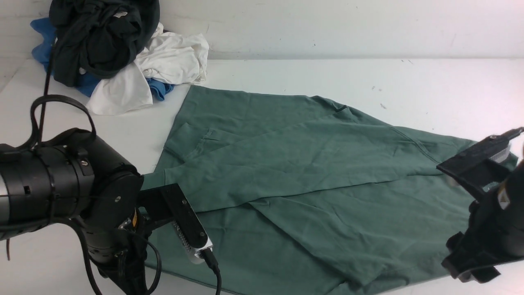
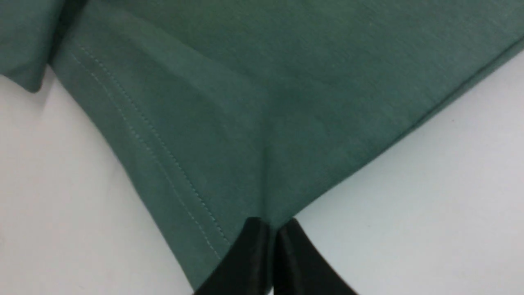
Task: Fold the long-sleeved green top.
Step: Use both arms simultaneously to clamp the lower edge of the clothing fabric
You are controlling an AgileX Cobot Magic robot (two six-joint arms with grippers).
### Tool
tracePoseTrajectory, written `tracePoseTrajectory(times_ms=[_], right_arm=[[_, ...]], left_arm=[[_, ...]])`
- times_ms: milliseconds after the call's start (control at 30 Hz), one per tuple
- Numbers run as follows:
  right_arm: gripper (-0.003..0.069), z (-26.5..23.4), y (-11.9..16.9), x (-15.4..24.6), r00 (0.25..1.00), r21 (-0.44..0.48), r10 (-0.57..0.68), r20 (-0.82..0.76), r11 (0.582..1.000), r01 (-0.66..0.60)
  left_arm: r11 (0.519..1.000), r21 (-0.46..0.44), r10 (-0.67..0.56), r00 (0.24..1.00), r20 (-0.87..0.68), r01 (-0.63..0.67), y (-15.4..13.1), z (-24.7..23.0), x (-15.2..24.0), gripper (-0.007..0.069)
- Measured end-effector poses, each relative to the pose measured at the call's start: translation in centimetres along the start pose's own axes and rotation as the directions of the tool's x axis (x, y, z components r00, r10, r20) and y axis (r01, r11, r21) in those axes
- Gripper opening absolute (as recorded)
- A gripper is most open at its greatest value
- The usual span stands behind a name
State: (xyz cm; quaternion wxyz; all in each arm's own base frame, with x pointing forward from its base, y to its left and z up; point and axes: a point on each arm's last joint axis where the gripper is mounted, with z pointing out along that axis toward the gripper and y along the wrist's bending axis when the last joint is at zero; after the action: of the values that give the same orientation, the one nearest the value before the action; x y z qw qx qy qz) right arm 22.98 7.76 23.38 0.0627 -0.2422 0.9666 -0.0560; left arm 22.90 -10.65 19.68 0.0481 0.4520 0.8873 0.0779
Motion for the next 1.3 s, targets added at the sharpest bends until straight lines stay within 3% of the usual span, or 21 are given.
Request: tracePoseTrajectory(times_ms=[167, 367, 567, 767, 933, 1133, 1300], right_arm=[[0.043, 4.1, -0.9, -1.5, 0.997, 0.015, -0.01, -0.082, 1.0, 0.011], [0.043, 8.5, -1.5, -2.6, 0.985, 0.103, -0.042, -0.166, 0.993, 0.06], [0.0423, 9.5, -1.7, -3.0, 0.977, 0.114, -0.054, -0.204, 0.99, 0.079], [0.0279, 9.6, -1.6, -3.2, 0.976, 0.109, -0.047, -0.214, 0.991, 0.072], [0.0031, 8.9, -1.6, -2.8, 0.983, 0.108, -0.042, -0.18, 0.992, 0.062], [-0.001, 4.8, -1.9, -2.1, 0.996, 0.129, -0.05, -0.069, 0.99, 0.058], [-0.001, 2.7, -3.1, -2.2, 0.999, 0.087, 0.029, -0.045, 0.996, -0.025]], left_arm=[[1.0, 0.009, 0.005, 1.0, 0.016, -0.005, -0.1, -0.1, -0.1, 0.0006], [1.0, 0.01, 0.001, 1.0, 0.026, -0.001, -0.1, -0.1, -0.2, 0.0006], [1.0, 0.017, -0.008, 0.999, 0.042, 0.008, -0.1, -0.1, -0.3, 0.0006], [1.0, 0.02, -0.008, 0.999, 0.038, 0.008, -0.1, 0.0, -0.4, 0.0006], [1.0, 0.02, -0.009, 0.999, 0.038, 0.008, -0.2, 0.0, -0.4, 0.0006], [1.0, 0.023, -0.007, 1.0, 0.026, 0.007, -0.2, 0.0, -0.2, 0.0006], [1.0, 0.025, -0.007, 1.0, 0.02, 0.006, -0.2, 0.0, -0.2, 0.0006]])
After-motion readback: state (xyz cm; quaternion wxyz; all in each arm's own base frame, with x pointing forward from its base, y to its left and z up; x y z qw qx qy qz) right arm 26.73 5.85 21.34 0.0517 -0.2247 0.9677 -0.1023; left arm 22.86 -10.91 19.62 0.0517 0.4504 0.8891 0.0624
